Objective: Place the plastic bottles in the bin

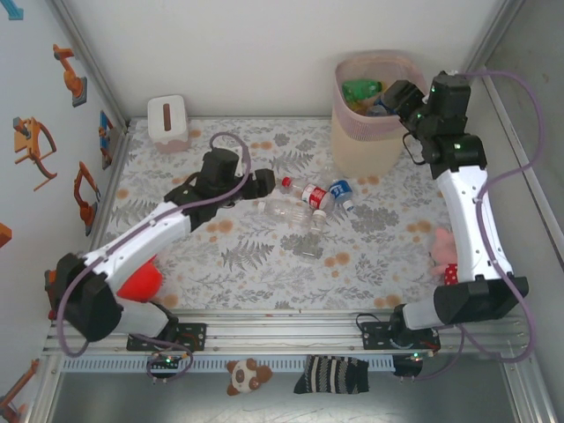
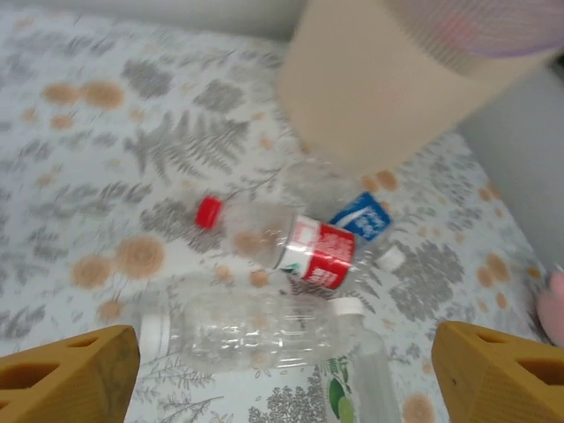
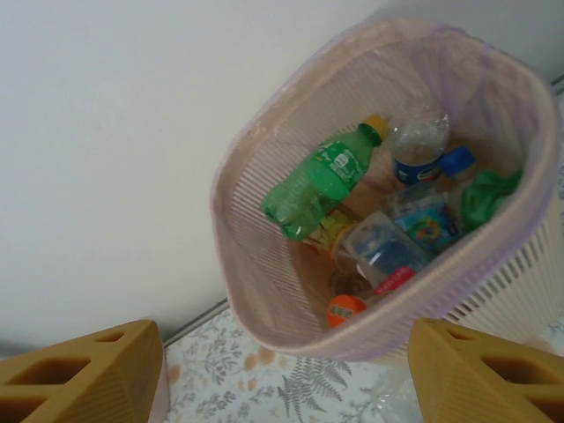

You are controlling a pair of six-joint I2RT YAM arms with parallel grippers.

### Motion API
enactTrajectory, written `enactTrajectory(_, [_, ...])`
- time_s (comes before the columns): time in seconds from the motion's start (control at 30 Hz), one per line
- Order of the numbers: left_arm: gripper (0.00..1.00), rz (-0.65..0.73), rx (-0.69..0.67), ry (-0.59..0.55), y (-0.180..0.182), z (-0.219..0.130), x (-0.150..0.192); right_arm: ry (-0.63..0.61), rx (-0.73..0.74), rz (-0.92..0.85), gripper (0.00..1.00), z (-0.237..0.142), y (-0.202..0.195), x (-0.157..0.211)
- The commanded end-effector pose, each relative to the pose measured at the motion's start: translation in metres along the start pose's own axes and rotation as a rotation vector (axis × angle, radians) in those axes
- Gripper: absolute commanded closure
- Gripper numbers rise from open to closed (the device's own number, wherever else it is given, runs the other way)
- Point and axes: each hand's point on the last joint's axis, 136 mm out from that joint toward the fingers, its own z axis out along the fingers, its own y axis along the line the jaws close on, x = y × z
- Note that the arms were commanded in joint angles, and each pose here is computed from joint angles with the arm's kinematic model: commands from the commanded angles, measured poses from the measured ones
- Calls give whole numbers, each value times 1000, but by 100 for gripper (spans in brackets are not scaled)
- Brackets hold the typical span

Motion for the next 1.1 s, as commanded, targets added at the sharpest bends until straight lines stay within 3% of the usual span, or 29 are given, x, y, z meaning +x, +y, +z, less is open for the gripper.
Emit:
enactTrajectory(0.0, [17,-310,-170,18,28,10,-2,-47,41,-34,27,-17,-10,-6])
enactTrajectory(0.23, [25,-754,-226,92,67,53,21,-132,82,-46,27,-48,-23,-13])
enactTrajectory(0.4, [29,-987,-229,160,85,81,41,-189,117,-71,27,-70,-30,-20])
enactTrajectory(0.77, [31,-1258,-202,303,81,123,80,-262,153,-83,28,-100,-39,-27])
enactTrajectory(0.93, [31,-1307,-282,342,87,123,103,-282,154,-79,29,-108,-39,-30])
enactTrajectory(1.07, [31,-1325,-265,358,84,130,107,-288,152,-78,29,-111,-39,-31])
